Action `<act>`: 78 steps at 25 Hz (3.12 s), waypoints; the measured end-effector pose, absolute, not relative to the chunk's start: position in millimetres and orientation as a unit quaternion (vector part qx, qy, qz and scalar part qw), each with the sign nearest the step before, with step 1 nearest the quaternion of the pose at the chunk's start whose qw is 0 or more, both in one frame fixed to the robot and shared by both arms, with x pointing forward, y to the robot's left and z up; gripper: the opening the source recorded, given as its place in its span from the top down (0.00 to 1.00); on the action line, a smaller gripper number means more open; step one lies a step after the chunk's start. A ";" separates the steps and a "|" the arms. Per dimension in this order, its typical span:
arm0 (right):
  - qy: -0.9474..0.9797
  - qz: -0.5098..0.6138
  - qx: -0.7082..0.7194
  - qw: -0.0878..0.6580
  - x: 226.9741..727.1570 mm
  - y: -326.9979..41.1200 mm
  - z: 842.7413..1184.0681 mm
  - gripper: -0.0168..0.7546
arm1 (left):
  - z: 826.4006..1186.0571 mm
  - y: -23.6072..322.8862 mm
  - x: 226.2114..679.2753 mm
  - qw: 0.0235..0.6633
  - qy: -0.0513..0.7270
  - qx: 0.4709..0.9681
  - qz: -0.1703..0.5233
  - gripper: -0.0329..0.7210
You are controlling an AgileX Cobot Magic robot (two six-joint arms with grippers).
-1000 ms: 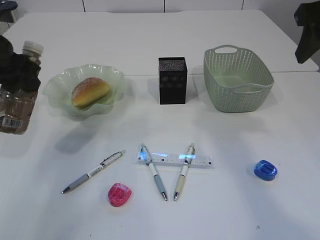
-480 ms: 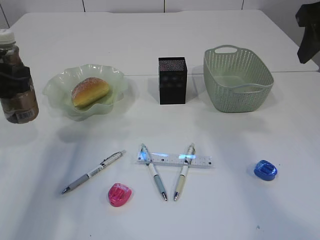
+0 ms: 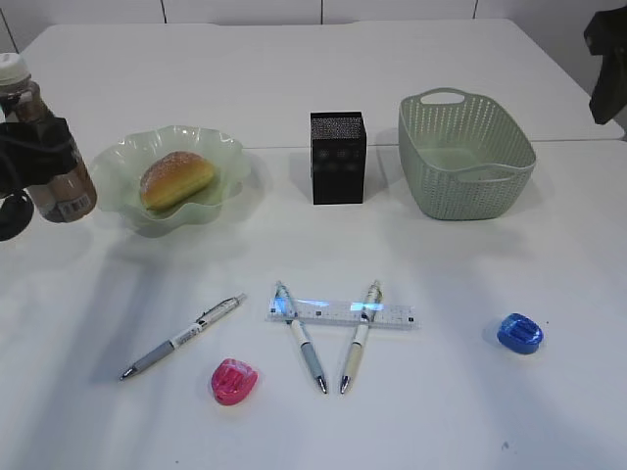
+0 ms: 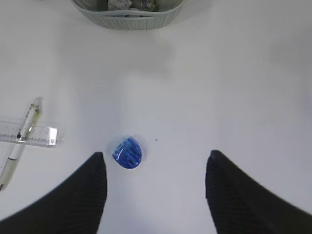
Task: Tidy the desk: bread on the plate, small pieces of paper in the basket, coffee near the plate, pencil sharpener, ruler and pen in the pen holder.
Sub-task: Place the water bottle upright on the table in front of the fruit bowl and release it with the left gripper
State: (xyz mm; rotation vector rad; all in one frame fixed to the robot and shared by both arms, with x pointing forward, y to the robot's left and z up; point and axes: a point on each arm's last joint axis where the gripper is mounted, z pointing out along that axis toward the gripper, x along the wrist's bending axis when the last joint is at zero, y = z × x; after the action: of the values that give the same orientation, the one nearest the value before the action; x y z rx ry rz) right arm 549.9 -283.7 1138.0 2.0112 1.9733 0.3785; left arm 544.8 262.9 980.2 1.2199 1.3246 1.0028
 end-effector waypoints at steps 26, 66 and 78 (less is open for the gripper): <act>0.687 0.127 0.699 0.154 550.0 -285.0 1138.1 0.33 | 882.1 259.1 563.6 0.486 0.555 0.539 0.407 0.55; 0.687 0.125 0.699 0.156 550.0 -285.4 1138.1 0.33 | 927.4 256.7 562.4 0.509 0.503 0.539 0.445 0.26; 0.687 0.125 0.698 0.156 550.0 -285.5 1138.1 0.33 | 958.1 257.4 554.7 0.500 0.501 0.550 0.443 0.26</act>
State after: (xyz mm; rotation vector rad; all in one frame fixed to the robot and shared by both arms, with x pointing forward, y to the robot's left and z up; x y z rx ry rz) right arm 550.0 -285.5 1138.1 1.9998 1.9670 0.3583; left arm 554.7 257.4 958.1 1.3309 1.2115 1.0724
